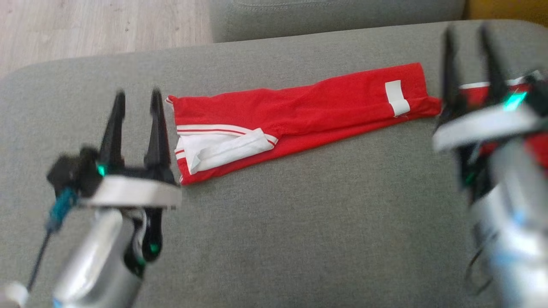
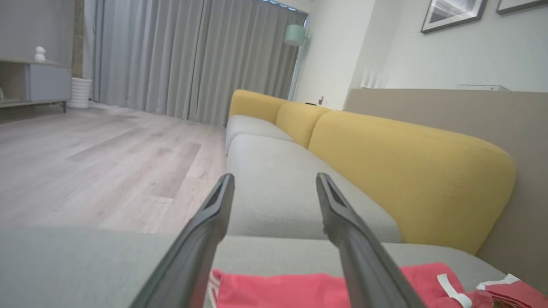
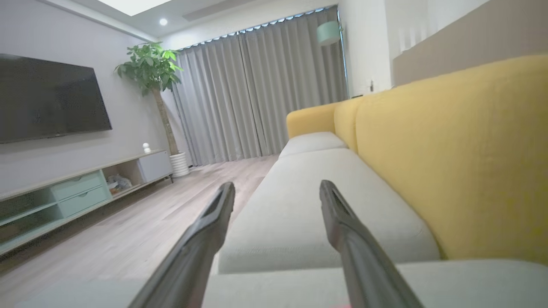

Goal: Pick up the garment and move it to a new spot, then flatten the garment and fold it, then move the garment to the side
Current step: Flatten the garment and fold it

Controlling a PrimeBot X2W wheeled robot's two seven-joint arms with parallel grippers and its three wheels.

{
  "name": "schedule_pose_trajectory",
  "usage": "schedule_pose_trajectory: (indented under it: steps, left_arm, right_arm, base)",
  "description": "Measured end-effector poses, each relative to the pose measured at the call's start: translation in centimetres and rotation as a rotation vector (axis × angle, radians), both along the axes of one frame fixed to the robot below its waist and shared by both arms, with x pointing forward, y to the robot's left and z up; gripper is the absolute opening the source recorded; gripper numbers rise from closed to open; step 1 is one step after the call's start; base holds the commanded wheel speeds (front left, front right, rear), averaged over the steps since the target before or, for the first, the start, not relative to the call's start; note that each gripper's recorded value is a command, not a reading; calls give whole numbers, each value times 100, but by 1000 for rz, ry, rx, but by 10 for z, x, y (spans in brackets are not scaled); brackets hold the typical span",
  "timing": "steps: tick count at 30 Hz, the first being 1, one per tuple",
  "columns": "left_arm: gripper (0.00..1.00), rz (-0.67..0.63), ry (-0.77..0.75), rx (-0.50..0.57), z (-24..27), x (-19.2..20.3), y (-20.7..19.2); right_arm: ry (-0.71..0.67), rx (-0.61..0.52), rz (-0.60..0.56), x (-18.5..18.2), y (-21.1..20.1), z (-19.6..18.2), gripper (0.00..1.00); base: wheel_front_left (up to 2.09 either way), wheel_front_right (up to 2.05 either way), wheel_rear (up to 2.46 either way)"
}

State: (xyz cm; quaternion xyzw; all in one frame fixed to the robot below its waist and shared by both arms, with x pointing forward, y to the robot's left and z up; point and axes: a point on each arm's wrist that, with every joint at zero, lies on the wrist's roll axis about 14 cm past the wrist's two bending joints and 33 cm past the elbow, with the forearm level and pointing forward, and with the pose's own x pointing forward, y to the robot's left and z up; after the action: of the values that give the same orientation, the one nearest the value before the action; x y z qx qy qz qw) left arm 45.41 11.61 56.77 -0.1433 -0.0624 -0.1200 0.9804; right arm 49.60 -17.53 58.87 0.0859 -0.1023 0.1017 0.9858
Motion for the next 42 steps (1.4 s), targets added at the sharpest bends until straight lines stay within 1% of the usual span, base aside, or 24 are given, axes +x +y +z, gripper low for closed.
schedule_pose_trajectory:
  steps: [3, 6, 9, 12, 15, 18, 23, 28, 33, 34, 36, 39, 42]
  left_arm:
    - [100, 44, 60, -28, -28, -16, 6]
    - [100, 62, 116, -37, -53, -29, 9]
    - [100, 33, 170, -46, -76, -40, 1]
    - [100, 29, 193, -37, -89, -44, 2]
    - [100, 39, 176, -36, -88, -39, 7]
    - [100, 25, 162, -28, -88, -30, 4]
    - [100, 2, 121, -23, -80, -7, -3]
    - [100, 3, 157, -8, -98, 1, 0]
    - [100, 24, 187, -7, -110, 5, 9]
    - [100, 24, 187, -7, -110, 5, 9]
    - [100, 30, 186, -2, -111, 6, 11]
    - [100, 35, 188, 6, -112, 7, 13]
    - [100, 28, 194, 13, -115, 7, 12]
  right_arm:
    - [75, 40, -26, -31, 17, -44, 100]
    - [146, 46, -61, -57, 19, -77, 100]
    - [174, -5, -64, -70, 19, -91, 100]
    - [190, 3, -60, -72, 21, -97, 100]
    - [197, 31, -70, -67, 19, -100, 100]
    - [226, 21, -94, -55, 11, -110, 100]
    - [298, -5, -136, -12, -2, -123, 100]
    - [411, -35, -207, 23, -23, -148, 100]
    - [566, -58, -252, 31, -34, -190, 100]
    - [566, -58, -252, 31, -34, -190, 100]
    - [628, -55, -263, 29, -36, -206, 100]
    - [685, -56, -280, 25, -39, -221, 100]
    - [711, -56, -281, 26, -38, -228, 100]
  base:
    - [0, 0, 0]
    - [0, 0, 0]
    - [0, 0, 0]
    - [0, 0, 0]
    - [0, 0, 0]
    - [0, 0, 0]
    - [0, 0, 0]
    - [0, 0, 0]
    - [0, 0, 0]
    - [0, 0, 0]
    - [0, 0, 0]
    - [0, 0, 0]
    - [0, 0, 0]
